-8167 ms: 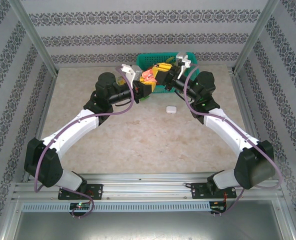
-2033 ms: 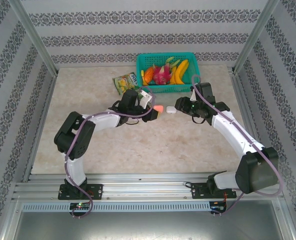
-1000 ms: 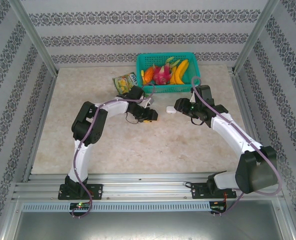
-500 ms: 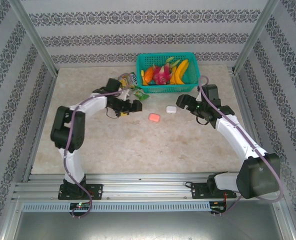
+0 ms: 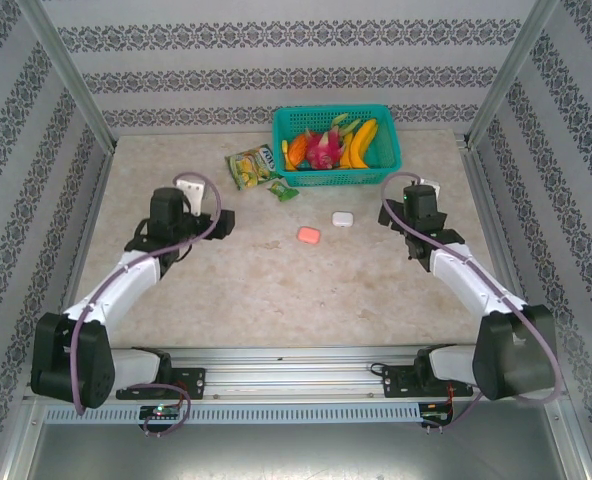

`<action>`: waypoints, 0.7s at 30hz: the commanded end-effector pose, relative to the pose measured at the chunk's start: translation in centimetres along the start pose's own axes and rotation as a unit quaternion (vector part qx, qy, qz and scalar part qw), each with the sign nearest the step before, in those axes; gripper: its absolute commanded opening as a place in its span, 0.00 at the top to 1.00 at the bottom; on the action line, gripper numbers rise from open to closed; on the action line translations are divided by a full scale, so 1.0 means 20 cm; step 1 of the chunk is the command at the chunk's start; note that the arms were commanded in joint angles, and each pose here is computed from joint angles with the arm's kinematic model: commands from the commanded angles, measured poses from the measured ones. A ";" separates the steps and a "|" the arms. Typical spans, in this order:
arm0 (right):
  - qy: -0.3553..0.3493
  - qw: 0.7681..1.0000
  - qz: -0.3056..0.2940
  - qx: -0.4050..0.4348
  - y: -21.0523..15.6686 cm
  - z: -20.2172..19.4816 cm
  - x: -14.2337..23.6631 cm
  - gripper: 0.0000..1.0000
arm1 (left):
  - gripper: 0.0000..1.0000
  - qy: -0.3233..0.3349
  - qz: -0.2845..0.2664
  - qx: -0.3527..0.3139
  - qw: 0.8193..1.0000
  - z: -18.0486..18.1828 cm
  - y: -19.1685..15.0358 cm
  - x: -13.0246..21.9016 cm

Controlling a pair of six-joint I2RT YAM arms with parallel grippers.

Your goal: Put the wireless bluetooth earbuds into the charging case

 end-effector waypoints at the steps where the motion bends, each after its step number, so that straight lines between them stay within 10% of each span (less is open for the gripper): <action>1: -0.060 0.997 -0.053 0.024 0.07 -0.12 -0.09 0.02 | 0.00 0.117 -0.084 -0.049 0.988 0.20 0.09 0.01; 21: 0.093 0.970 -0.207 0.089 -0.12 -0.04 -0.17 0.02 | 0.00 0.138 -0.090 -0.025 0.986 0.36 -0.36 -0.18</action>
Point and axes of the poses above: each hand's point on the last joint's axis, 136 mm out from that joint toward the fingers, its own x axis back along the fingers, its own z axis along the line the jaws close on, y = z × x, the point moved 1 cm from there along x, back along the fingers, and after that the axes turned 6 degrees about -x, right-handed, at the moved point
